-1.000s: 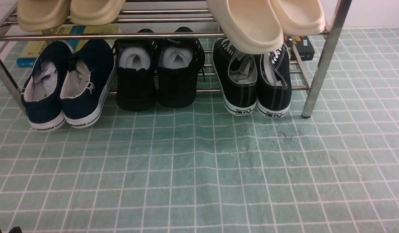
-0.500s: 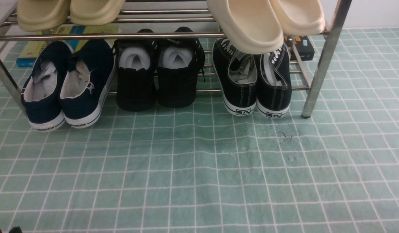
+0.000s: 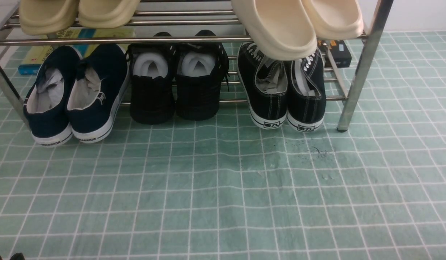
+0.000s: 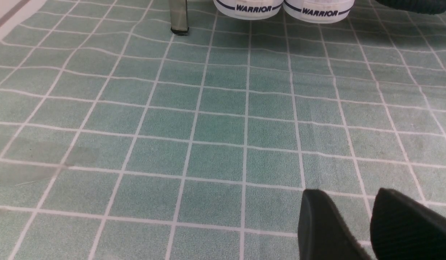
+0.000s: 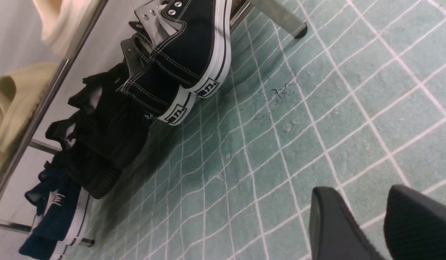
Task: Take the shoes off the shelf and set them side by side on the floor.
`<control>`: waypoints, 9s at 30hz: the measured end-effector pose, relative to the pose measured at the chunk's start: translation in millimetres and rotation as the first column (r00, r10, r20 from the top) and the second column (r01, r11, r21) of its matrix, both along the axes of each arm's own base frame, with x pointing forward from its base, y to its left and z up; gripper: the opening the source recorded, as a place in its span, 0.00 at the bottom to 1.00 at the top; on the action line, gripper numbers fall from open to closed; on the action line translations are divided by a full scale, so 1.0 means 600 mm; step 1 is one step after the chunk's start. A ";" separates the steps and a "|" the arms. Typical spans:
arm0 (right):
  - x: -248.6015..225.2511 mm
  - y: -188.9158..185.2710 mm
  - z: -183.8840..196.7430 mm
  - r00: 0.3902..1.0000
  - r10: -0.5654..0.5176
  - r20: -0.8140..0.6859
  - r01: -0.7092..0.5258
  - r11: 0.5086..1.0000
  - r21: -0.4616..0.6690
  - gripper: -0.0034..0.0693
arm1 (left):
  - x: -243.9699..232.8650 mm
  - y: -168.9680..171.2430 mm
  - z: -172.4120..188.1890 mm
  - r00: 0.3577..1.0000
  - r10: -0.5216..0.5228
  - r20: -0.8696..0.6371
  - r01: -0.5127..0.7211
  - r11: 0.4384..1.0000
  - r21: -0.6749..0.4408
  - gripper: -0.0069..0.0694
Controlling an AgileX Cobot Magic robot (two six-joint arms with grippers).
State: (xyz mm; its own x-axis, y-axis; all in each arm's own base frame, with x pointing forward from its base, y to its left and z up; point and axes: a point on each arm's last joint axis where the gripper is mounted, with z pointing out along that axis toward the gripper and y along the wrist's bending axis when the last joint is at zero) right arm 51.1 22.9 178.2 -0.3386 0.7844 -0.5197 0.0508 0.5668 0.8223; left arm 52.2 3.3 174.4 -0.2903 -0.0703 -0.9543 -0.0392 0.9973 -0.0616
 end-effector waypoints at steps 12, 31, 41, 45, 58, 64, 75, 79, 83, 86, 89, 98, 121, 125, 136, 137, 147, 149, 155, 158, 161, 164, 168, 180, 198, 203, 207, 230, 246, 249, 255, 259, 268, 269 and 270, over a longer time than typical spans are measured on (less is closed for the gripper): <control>-0.009 0.002 0.140 0.959 0.126 0.255 -0.016 0.919 -0.395 0.06 | 0.000 0.000 0.000 1.000 0.000 0.000 0.000 1.000 0.000 0.40; 0.211 0.052 0.171 0.689 0.571 -0.446 -0.711 0.653 -0.262 0.05 | 0.000 0.000 0.000 1.000 0.000 0.000 0.000 1.000 0.000 0.40; 0.316 0.176 0.214 0.504 0.681 -0.532 -0.858 0.464 -0.220 0.05 | 0.000 0.000 0.000 1.000 0.000 0.000 0.000 1.000 0.000 0.40; 0.356 0.247 0.229 0.488 0.642 -0.592 -0.872 0.394 -0.292 0.05 | 0.000 0.000 0.000 1.000 0.000 0.000 0.000 1.000 0.000 0.40; 0.484 0.397 0.248 0.643 0.495 -0.585 -0.757 0.296 -0.582 0.47 | 0.000 0.000 0.000 1.000 0.000 0.000 0.000 1.000 0.000 0.40; 0.533 0.410 0.219 0.711 0.426 -0.559 -0.686 0.251 -0.683 0.61 | 0.000 0.000 0.000 1.000 0.000 0.000 0.000 1.000 0.000 0.40; 0.570 0.420 0.162 0.762 0.351 -0.544 -0.632 0.222 -0.743 0.63 | 0.000 0.000 0.000 1.000 0.000 0.000 0.000 1.000 0.000 0.40; 0.571 0.420 0.163 0.773 0.344 -0.533 -0.623 0.247 -0.742 0.62 | 0.000 0.000 0.000 1.000 0.000 0.000 0.000 1.000 0.000 0.40; 0.570 0.421 0.166 0.773 0.347 -0.531 -0.623 0.259 -0.738 0.62 | 0.000 0.000 0.000 1.000 0.000 0.000 0.000 1.000 0.000 0.40; 0.567 0.420 0.168 0.770 0.345 -0.537 -0.628 0.266 -0.731 0.62 | 0.000 0.000 0.000 1.000 0.000 0.000 0.000 1.000 0.000 0.40; 0.563 0.418 0.172 0.762 0.341 -0.550 -0.640 0.273 -0.718 0.62 | 0.000 0.000 0.000 1.000 0.000 0.000 0.000 1.000 0.000 0.40; 0.540 0.409 0.214 0.751 0.366 -0.550 -0.657 0.329 -0.678 0.61 | 0.000 0.000 0.000 1.000 0.000 0.000 0.000 1.000 0.000 0.40; 0.390 0.448 0.265 0.537 0.435 -0.723 -0.824 0.086 -0.561 0.61 | 0.000 0.000 0.000 1.000 0.000 0.000 0.000 1.000 0.000 0.40; 0.396 0.473 0.212 0.594 0.318 -0.739 -0.784 0.022 -0.621 0.61 | 0.000 0.000 0.000 1.000 0.000 0.000 0.000 1.000 0.000 0.40; 0.473 0.494 0.144 0.811 0.209 -0.546 -0.549 -0.051 -0.834 0.79 | 0.000 0.000 0.000 1.000 -0.001 0.000 0.001 1.000 0.000 0.40; 0.475 0.495 0.142 0.816 0.208 -0.539 -0.541 -0.055 -0.840 0.81 | 0.000 0.000 0.000 1.000 -0.001 0.000 0.001 1.000 0.000 0.40; 0.498 0.486 0.125 0.844 0.166 -0.511 -0.515 -0.018 -0.857 0.85 | 0.000 0.000 0.000 1.000 -0.001 0.000 0.001 1.000 0.000 0.40; 0.509 0.476 0.118 0.845 0.147 -0.514 -0.519 -0.006 -0.855 0.85 | 0.000 0.000 0.000 1.000 -0.001 0.000 0.001 1.000 0.000 0.40; 0.534 0.455 0.096 0.843 0.101 -0.528 -0.532 0.018 -0.847 0.84 | 0.000 0.000 0.000 1.000 -0.001 0.000 0.001 1.000 0.000 0.40; 0.535 0.454 0.096 0.844 0.100 -0.528 -0.532 0.019 -0.847 0.78 | 0.000 0.000 0.000 1.000 -0.001 0.000 0.001 1.000 0.000 0.40; 0.536 0.456 0.095 0.843 0.108 -0.527 -0.532 0.024 -0.846 0.63 | 0.000 0.000 0.000 1.000 -0.001 0.000 0.001 1.000 0.000 0.40; 0.533 0.460 0.094 0.835 0.124 -0.536 -0.542 0.022 -0.840 0.33 | 0.000 0.000 0.000 1.000 -0.001 0.000 0.001 1.000 0.000 0.40; 0.520 0.467 0.100 0.810 0.156 -0.565 -0.573 0.012 -0.819 0.06 | 0.000 0.000 0.000 1.000 -0.001 0.000 0.001 1.000 0.000 0.40; 0.427 0.476 0.179 0.705 0.199 -0.680 -0.697 0.021 -0.717 0.05 | 0.000 0.000 0.000 1.000 -0.001 0.000 0.001 1.000 0.000 0.41; 0.318 0.402 0.269 0.574 0.340 -0.745 -0.808 0.090 -0.582 0.05 | 0.000 0.000 0.000 1.000 -0.001 0.000 0.001 1.000 0.000 0.41; 0.288 0.377 0.265 0.536 0.338 -0.773 -0.841 0.136 -0.524 0.05 | 0.000 0.000 0.000 1.000 -0.001 0.000 0.001 1.000 0.000 0.41; 0.280 0.369 0.238 0.512 0.301 -0.804 -0.858 0.158 -0.488 0.06 | 0.000 0.000 0.000 1.000 -0.001 0.000 0.001 1.000 0.000 0.41; 0.235 0.407 0.197 0.459 0.317 -0.830 -0.887 0.207 -0.412 0.06 | 0.000 0.000 0.000 1.000 -0.001 0.000 0.001 1.000 0.000 0.41; 0.258 0.427 0.188 0.598 0.313 -0.738 -0.800 0.283 -0.529 0.07 | 0.000 0.000 0.000 1.000 -0.001 0.000 0.001 1.000 0.000 0.41; 0.263 0.437 0.170 0.590 0.302 -0.749 -0.805 0.282 -0.521 0.07 | 0.000 0.000 0.000 1.000 -0.001 0.000 0.001 1.000 0.000 0.41; 0.272 0.454 0.139 0.595 0.290 -0.750 -0.802 0.280 -0.528 0.07 | 0.000 0.000 0.000 1.000 -0.001 0.000 0.001 1.000 0.000 0.41; 0.286 0.460 0.115 0.606 0.262 -0.751 -0.793 0.263 -0.549 0.07 | 0.000 0.000 0.000 1.000 -0.001 0.000 0.001 1.000 0.000 0.41; 0.294 0.468 0.087 0.601 0.239 -0.762 -0.798 0.237 -0.555 0.09 | 0.000 0.000 0.000 1.000 -0.001 0.000 0.001 1.000 0.000 0.41; 0.294 0.468 0.087 0.601 0.240 -0.762 -0.798 0.237 -0.555 0.10 | 0.000 0.000 0.000 1.000 -0.001 0.000 0.001 1.000 0.000 0.41; 0.295 0.469 0.087 0.602 0.243 -0.760 -0.797 0.238 -0.555 0.12 | 0.000 0.000 0.000 1.000 -0.001 0.000 0.001 1.000 0.000 0.41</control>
State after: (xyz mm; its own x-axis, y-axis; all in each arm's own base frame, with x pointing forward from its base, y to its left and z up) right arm 227.9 304.0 230.4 -0.8530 -0.3841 -0.3533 -0.3831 0.9206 -0.0759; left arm 52.2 3.2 174.4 -0.2904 -0.0700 -0.9543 -0.0380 0.9974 -0.0616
